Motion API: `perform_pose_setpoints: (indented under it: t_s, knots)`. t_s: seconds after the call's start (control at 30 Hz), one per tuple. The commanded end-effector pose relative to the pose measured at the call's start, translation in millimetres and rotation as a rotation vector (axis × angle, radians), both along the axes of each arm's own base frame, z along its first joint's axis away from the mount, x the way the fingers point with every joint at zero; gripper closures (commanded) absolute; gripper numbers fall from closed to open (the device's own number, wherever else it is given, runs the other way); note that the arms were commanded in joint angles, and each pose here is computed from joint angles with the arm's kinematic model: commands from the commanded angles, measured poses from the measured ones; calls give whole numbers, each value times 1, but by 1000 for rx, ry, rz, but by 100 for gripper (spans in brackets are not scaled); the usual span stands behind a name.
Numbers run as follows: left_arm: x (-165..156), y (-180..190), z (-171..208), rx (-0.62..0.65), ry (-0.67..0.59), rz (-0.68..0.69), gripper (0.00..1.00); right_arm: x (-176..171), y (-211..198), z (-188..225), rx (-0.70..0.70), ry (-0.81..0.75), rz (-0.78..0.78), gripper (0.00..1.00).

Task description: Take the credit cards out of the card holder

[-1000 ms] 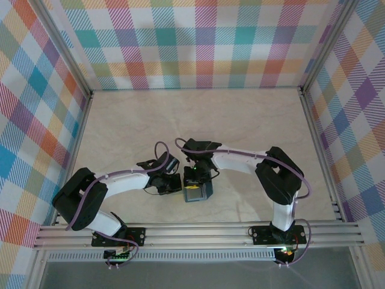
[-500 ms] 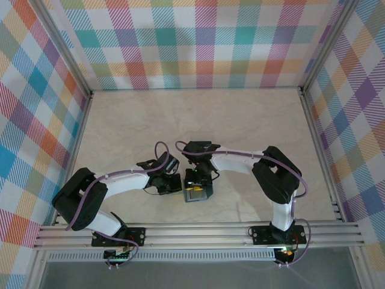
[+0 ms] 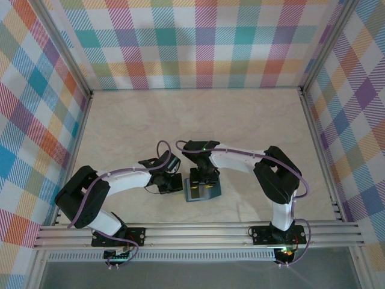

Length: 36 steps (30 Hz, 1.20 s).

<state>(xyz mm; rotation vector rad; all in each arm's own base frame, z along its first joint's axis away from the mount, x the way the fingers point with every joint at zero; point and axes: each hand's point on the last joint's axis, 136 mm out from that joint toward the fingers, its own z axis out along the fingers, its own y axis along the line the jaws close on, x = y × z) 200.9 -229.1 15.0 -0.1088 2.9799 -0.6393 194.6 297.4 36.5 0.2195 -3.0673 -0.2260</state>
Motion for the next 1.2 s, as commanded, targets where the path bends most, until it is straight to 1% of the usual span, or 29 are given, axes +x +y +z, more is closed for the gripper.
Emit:
perform_pose_setpoints:
  t_s: [0.0,0.17,0.37,0.53,0.77,0.9,1.0,1.17]
  knots:
    - [-10,14,-22,79,57,-14,91,-1,-24,2,-131,-13,38,48]
    - [-9,13,-21,86,62,-18,91,-1,-33,-4,-185,-14,53,46]
    - [-8,15,-18,98,55,-15,91,1,-40,-6,-208,-25,52,47]
    - [-6,16,-14,107,49,-19,91,4,-58,-7,-211,-38,15,47]
    - [-3,15,-10,124,48,-30,91,-2,-76,-20,-227,-13,1,48]
    - [-1,14,-6,126,44,-31,91,-4,-76,-18,-196,-22,-2,48]
    - [2,13,-1,133,33,-36,91,-4,-79,-15,-201,-32,-4,48]
    - [10,9,12,126,8,-46,91,-4,-77,-1,-133,-53,-17,48]
